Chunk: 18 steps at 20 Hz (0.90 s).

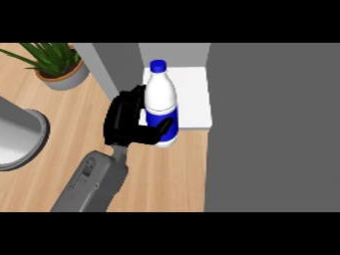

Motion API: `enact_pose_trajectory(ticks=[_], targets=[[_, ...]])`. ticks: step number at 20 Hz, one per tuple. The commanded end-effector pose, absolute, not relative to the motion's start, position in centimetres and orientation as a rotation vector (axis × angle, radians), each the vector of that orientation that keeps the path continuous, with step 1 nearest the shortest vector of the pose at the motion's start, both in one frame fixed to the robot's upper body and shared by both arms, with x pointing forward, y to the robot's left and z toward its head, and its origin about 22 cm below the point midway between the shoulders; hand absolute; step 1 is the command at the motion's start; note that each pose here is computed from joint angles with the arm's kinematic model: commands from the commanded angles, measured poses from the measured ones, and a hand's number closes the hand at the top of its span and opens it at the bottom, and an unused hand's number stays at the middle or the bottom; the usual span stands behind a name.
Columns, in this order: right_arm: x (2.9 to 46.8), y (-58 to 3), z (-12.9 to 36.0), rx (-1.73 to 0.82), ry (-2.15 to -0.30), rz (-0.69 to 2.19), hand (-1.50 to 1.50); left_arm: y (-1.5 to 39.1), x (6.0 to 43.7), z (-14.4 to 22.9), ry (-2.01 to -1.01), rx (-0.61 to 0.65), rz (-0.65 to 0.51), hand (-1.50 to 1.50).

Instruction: Pick up the bottled water, place it into the cabinet and close the cabinet

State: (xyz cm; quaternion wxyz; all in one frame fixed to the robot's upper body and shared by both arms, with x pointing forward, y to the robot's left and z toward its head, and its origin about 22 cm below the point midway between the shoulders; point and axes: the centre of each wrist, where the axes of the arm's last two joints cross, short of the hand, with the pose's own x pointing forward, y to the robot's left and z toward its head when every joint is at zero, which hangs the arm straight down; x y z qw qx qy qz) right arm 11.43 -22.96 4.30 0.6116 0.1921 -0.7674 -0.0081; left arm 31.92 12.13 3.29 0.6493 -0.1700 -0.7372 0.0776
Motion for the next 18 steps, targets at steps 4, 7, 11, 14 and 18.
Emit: enact_pose_trajectory(ticks=[4, 7, 11, 14, 18], targets=[[12.2, -21.6, 4.8, 0.460, -1.766, -0.017, -1.50, 9.2, 35.3, 6.2, -1.742, -0.221, 0.058, 1.50], [12.3, -21.6, 4.3, 0.471, -1.778, -0.031, -1.50, 8.1, 37.7, 6.9, -1.751, -0.177, 0.068, 1.50], [11.7, -22.4, 4.7, 0.467, -1.768, -0.026, -1.50, 7.5, 39.7, 6.8, -1.750, -0.092, 0.052, 1.50], [12.6, -21.6, 3.8, 0.470, -1.771, -0.016, -1.50, 7.5, 41.2, 7.5, -1.761, -0.037, 0.042, 1.50], [10.8, -22.8, 4.6, 0.492, -1.760, -0.019, -1.50, 6.8, 42.1, 7.9, -1.742, 0.048, 0.031, 1.50]])
